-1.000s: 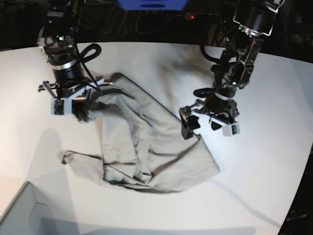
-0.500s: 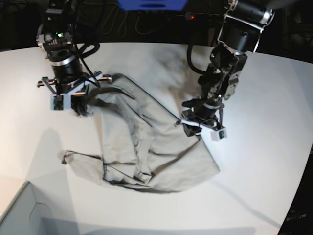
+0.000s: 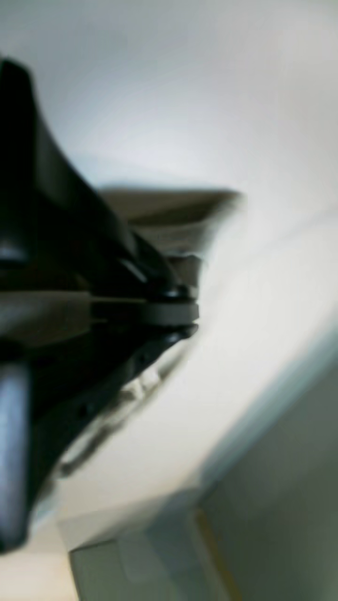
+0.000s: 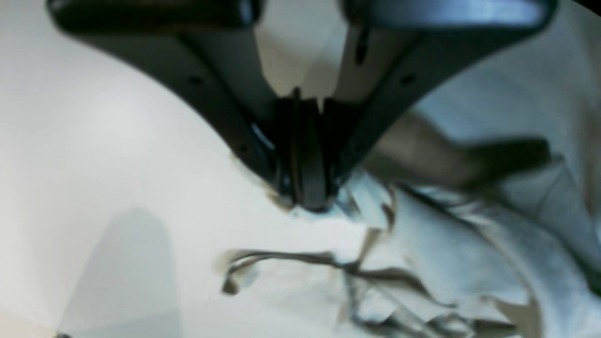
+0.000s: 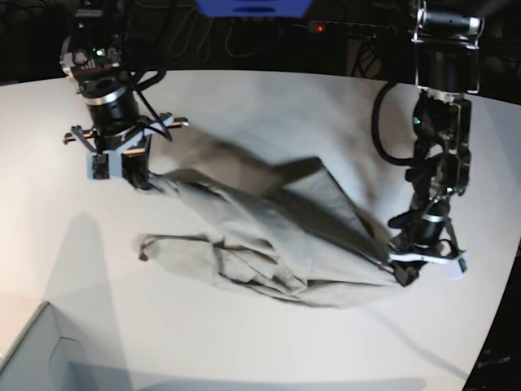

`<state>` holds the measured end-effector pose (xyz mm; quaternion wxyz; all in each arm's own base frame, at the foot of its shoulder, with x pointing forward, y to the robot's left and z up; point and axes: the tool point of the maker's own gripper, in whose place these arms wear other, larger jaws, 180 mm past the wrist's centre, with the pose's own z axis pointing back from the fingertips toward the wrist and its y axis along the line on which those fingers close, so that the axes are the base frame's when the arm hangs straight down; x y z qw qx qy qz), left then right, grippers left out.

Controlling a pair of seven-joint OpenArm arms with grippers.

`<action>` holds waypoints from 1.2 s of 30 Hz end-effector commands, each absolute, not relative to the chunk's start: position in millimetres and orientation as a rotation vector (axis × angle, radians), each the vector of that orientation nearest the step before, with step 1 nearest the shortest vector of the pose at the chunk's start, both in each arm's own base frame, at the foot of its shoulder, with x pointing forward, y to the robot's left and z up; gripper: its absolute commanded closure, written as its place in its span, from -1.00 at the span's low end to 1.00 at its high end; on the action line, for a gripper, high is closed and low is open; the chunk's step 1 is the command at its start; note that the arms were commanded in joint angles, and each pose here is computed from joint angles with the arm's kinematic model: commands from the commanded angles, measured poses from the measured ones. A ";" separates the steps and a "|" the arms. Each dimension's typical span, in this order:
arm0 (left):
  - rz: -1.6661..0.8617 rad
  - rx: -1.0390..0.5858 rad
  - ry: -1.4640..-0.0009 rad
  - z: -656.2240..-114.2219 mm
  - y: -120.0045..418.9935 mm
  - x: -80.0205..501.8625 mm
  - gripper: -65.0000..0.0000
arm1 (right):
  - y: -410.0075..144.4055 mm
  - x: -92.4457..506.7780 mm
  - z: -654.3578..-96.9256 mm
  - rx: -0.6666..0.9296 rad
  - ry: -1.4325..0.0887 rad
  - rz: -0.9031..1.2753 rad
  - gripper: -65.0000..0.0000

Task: Layout the t-shirt on the table in an organized manner, then fold the t-shirt properly
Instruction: 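Lay the shirt down on the table and release both grippers, then grasp the shirt hem with the right gripper and drag it outward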

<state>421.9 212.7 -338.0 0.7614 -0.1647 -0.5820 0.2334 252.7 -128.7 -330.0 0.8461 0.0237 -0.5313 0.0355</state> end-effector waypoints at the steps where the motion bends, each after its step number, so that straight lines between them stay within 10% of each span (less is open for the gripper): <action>1: 0.511 -0.339 -1.354 -308.8 229.5 429.2 1.00 | -124.0 254.0 -315.9 0.062 -1.171 0.086 1.00; 20: 0.527 -0.190 -1.121 -395.4 269.4 340.4 1.00 | -101.0 237.2 -350.1 0.153 -1.031 0.254 0.98; 28: 0.528 -0.189 -1.074 -411.9 263.4 323.4 1.00 | -150.4 253.7 -350.2 0.026 -0.988 0.217 0.19; 36: 0.466 -0.230 -1.035 -421.4 234.9 322.4 1.00 | -88.6 246.5 -327.2 0.154 -1.047 0.286 0.06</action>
